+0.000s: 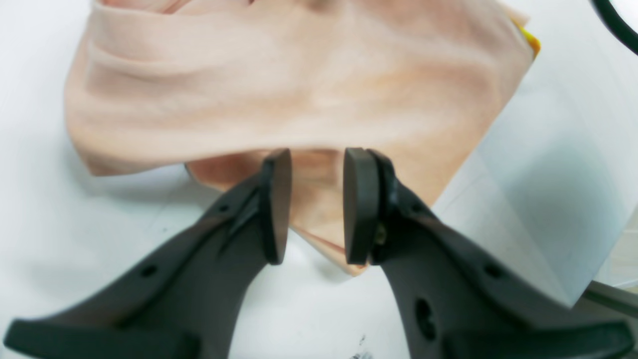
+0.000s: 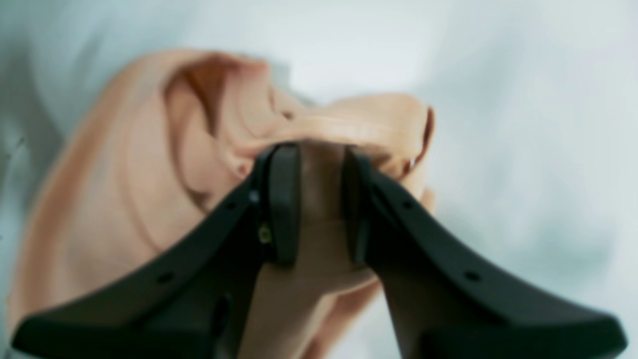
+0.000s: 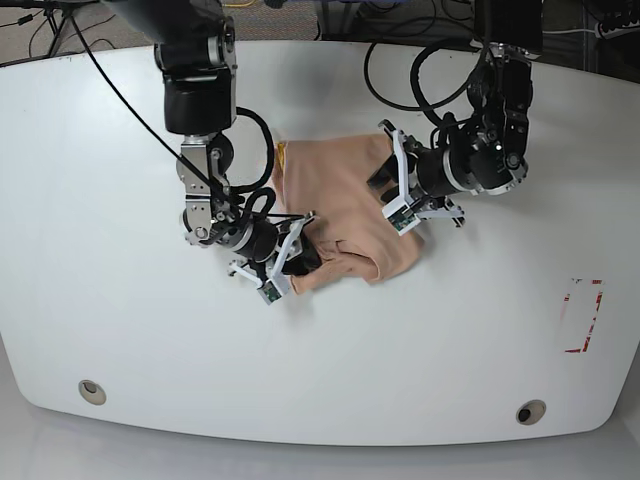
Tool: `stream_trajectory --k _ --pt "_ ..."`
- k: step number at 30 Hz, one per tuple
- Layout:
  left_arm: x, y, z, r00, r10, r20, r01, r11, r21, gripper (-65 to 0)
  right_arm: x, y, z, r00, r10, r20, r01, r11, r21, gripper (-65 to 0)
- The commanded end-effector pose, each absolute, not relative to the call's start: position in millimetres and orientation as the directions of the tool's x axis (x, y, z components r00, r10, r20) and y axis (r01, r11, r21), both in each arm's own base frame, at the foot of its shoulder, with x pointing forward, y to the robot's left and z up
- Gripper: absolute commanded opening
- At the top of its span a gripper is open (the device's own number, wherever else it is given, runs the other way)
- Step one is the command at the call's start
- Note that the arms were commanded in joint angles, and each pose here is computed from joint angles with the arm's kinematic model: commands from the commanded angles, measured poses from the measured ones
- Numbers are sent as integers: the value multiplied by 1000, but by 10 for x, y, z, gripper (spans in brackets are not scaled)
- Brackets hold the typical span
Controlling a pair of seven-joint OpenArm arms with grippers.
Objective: Layout the t-shirt on the table in an organized manner, then fold the t-shirt properly
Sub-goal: 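Press the folded shirt flat with the left gripper, releasing the right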
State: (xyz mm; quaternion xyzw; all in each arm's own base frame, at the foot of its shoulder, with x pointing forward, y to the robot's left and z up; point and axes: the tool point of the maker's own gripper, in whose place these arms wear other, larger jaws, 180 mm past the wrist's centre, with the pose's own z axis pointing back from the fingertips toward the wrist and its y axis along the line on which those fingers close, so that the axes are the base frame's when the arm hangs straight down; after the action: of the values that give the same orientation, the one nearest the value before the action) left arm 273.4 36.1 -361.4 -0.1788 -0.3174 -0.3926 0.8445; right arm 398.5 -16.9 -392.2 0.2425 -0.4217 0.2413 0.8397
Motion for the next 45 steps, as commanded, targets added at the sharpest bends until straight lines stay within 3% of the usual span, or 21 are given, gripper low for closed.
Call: stream_trajectory --k 1,9,17,25,30,38,45 --pt "2719 348 -3568 479 -539 693 779 625 -51 -492 4228 -302 -3733 485 170 858 -594 784 181 -510" --pt "2677 418 -3616 485 -555 676 780 624 -46 -492 4264 -400 -3390 398 221 890 -611 788 78 -512" --pt "2794 264 -3491 462 -523 716 779 625 -47 -492 4132 -688 -2808 296 406 864 -600 783 -163 -512" --pt "3079 -172 -3100 389 -440 810 793 607 -51 -492 3959 -1244 -2510 308 416 856 -466 850 -246 -512" --pt "3275 -471 -2858 407 -281 869 732 669 -127 -492 3867 -1484 -2503 333 400 854 -407 878 -252 -510" --pt "3464 -706 -3255 478 -233 847 610 781 -130 -492 3720 -1642 -2596 370 386 845 -372 895 -246 -510" --pt "3345 -774 -3797 554 -249 795 574 805 -148 -492 3638 -1638 -2643 380 387 840 -373 895 -244 -510"
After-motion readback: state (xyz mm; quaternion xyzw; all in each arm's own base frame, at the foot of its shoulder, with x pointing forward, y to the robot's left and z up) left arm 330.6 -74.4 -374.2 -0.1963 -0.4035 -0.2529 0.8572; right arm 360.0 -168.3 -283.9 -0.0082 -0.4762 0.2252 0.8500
